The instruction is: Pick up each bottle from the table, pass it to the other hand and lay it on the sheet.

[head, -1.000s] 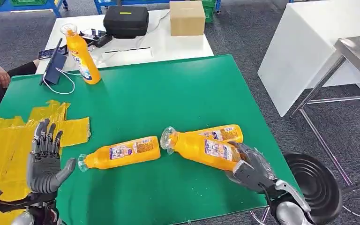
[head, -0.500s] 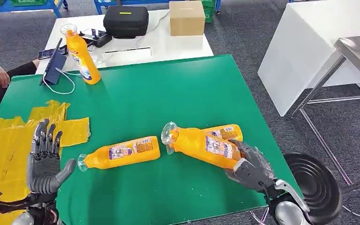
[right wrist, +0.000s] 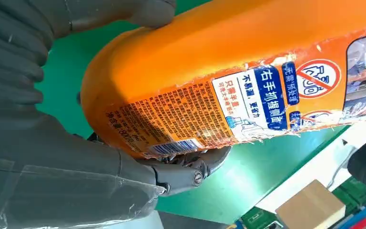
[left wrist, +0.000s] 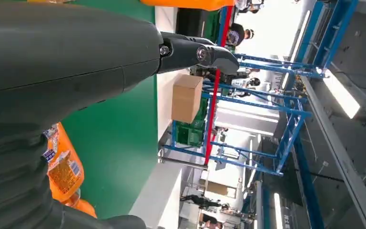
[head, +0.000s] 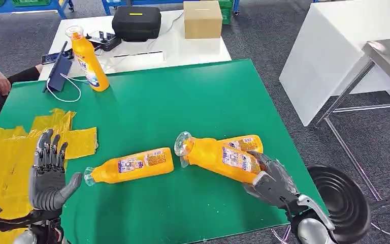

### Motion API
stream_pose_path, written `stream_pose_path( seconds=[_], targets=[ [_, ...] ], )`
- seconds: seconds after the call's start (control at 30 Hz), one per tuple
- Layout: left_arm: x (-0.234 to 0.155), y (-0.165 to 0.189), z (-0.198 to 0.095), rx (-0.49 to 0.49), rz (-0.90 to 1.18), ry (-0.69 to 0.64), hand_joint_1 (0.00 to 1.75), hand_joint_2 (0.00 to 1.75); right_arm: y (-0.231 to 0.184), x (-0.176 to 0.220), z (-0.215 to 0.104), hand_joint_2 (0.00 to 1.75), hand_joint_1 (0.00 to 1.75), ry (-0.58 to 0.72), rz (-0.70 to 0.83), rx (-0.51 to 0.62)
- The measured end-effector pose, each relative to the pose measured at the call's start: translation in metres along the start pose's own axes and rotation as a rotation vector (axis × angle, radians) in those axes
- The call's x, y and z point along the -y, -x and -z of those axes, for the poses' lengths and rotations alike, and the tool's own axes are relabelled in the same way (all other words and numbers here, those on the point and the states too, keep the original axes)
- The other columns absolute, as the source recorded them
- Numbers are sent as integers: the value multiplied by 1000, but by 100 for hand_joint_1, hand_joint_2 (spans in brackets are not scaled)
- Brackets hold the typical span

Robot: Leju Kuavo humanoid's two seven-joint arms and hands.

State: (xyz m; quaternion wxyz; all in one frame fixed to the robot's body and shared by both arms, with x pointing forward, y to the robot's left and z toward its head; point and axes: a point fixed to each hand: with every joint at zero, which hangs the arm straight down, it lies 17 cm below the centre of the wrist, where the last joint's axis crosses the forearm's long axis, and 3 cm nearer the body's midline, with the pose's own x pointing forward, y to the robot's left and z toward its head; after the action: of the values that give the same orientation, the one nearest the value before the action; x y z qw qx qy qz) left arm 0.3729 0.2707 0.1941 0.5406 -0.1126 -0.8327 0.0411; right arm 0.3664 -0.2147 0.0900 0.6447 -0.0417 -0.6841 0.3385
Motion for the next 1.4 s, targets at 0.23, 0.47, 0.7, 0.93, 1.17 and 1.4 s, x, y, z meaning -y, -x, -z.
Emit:
stream_pose_path(
  seconds=[0.23, 0.47, 0.7, 0.93, 1.17, 1.4],
  targets=[
    [46, 13, -1, -96, -262, 138, 0, 175, -64, -32, 41, 175, 175, -37, 52, 165],
    [117, 27, 0, -135, -446, 250, 0, 175, -167, -96, 99, 175, 175, -68, 194, 329],
    [130, 32, -5, -161, -468, 283, 0, 175, -190, -117, 103, 175, 175, -126, 198, 371],
    [133, 33, -7, -168, -468, 293, 0, 175, -193, -123, 104, 175, 175, -144, 190, 375],
    [133, 34, -7, -170, -466, 294, 0, 175, -191, -125, 104, 175, 175, -147, 189, 371],
    [130, 35, -5, -158, -425, 279, 0, 175, -188, -141, 102, 175, 175, -218, 186, 339]
  ],
)
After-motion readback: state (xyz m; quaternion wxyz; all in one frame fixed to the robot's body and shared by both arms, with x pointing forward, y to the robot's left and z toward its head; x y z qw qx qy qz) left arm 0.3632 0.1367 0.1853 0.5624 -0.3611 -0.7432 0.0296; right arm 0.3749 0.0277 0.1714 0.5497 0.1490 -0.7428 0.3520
